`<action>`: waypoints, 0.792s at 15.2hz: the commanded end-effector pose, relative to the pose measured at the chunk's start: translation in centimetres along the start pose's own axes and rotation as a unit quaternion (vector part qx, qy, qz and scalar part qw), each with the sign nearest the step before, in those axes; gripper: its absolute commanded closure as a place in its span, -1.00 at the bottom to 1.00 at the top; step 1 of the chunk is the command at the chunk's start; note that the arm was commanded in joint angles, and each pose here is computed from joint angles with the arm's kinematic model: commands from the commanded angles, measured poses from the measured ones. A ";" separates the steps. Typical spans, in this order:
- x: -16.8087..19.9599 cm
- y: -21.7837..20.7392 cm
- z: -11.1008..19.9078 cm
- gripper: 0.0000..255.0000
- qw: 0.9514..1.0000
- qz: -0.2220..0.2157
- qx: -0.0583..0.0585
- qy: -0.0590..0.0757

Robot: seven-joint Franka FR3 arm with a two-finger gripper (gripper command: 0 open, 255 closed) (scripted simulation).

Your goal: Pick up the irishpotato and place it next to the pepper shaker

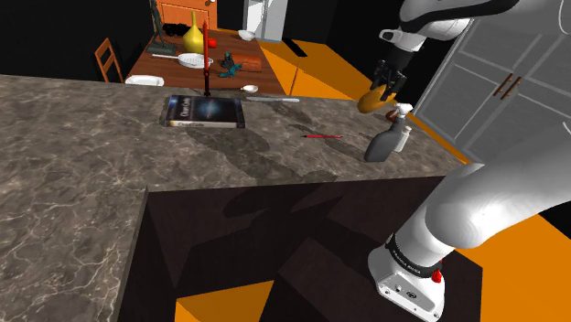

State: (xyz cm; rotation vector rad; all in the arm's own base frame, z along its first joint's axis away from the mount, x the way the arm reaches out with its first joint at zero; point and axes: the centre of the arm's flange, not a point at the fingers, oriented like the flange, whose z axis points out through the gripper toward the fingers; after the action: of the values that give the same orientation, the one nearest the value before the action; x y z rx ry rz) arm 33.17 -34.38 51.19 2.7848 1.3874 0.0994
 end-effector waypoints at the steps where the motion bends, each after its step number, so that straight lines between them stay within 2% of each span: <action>1: -2.5 0.7 0.0 1.00 1.000 -0.001 0.000 0.000; 12: -16.4 4.7 -0.4 1.00 1.000 -0.001 0.000 0.000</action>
State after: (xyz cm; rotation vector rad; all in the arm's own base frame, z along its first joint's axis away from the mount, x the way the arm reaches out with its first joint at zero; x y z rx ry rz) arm 27.27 -49.16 51.04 2.7871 1.3845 0.0970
